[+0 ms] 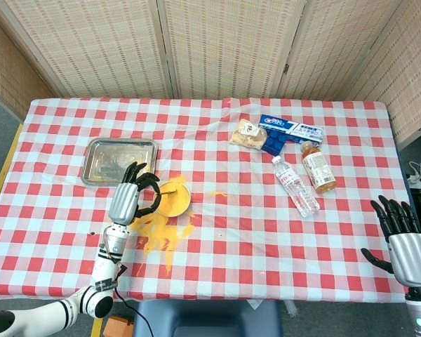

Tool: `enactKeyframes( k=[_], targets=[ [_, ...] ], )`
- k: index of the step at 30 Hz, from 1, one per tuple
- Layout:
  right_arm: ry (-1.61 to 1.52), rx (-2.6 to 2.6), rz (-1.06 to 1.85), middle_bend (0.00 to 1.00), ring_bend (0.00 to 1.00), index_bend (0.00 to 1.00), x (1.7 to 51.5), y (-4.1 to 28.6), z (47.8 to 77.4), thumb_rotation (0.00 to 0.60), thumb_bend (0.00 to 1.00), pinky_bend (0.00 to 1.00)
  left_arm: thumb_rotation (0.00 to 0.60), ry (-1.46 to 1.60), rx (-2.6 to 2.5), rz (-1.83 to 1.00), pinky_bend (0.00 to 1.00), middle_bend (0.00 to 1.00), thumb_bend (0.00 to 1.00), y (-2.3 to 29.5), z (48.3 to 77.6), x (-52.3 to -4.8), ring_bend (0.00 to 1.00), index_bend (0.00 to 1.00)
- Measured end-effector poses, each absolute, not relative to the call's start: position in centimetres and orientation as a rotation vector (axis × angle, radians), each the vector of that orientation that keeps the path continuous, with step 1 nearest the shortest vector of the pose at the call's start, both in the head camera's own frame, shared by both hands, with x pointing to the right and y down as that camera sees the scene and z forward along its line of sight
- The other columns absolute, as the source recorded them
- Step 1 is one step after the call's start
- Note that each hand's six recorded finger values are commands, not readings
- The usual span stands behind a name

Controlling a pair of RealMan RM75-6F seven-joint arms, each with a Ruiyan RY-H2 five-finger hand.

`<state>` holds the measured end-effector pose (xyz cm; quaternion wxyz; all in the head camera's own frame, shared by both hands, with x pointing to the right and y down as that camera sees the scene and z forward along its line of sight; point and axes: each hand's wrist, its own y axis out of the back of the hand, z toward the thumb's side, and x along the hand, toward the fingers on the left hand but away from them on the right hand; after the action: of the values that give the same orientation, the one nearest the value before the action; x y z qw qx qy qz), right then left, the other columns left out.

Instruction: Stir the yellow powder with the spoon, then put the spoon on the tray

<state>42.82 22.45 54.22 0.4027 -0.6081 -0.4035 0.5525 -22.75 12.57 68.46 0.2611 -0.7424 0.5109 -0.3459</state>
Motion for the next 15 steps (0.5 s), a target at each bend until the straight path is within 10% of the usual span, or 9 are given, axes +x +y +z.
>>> enactKeyframes(
  k=[15],
  targets=[
    [-1.011, -1.537, 1.408, 0.0, 0.0, 0.0, 42.84, 22.4, 54.55, 0.6, 0.06, 0.0, 0.6, 1.375, -2.01, -0.959, 0.05, 0.38, 0.72, 11.99, 68.91, -23.23, 0.1, 0.81]
  ],
)
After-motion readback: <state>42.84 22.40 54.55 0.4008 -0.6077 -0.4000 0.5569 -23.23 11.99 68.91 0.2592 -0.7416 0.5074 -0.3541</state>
